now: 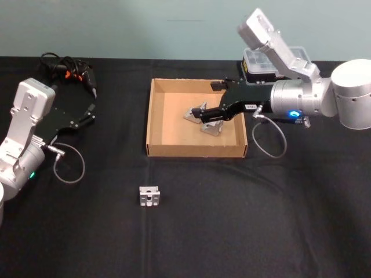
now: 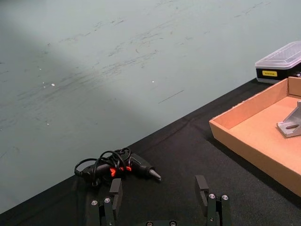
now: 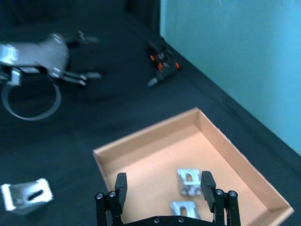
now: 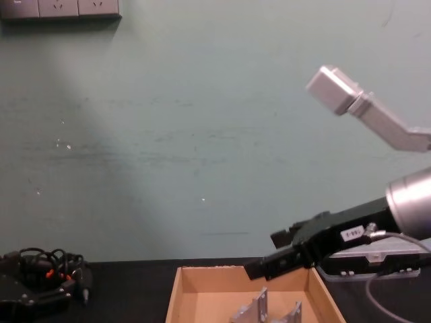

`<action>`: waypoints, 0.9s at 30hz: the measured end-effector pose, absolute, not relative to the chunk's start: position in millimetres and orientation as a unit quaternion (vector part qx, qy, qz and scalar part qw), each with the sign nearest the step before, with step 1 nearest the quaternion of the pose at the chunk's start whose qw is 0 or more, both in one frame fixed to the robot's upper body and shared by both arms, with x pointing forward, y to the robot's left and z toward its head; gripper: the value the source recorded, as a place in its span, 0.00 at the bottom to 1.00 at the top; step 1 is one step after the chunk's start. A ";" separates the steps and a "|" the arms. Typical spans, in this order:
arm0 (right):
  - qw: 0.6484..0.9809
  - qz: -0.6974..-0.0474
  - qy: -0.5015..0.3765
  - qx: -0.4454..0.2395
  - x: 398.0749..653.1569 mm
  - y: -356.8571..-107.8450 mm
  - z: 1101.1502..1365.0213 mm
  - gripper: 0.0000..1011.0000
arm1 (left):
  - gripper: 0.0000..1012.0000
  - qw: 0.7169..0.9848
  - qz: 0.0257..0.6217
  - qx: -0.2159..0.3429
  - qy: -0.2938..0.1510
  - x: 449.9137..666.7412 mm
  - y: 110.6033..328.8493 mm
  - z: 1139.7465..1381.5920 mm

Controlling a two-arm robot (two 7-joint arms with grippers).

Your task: Use one hand to pick up the angle iron from the table and place it into the box.

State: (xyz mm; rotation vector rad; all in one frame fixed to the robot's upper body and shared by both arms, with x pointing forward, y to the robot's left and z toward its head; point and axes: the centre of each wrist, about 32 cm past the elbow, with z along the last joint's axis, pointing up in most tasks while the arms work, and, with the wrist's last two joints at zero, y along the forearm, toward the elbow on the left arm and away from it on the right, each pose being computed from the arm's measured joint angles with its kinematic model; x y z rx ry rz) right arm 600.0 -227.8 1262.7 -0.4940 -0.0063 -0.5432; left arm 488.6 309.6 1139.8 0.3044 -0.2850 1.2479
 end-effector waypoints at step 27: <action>0.975 -0.107 -0.070 -0.179 537.5 -220.9 1262.5 0.99 | 1.00 0.791 0.580 0.141 -0.132 488.6 309.6 1139.8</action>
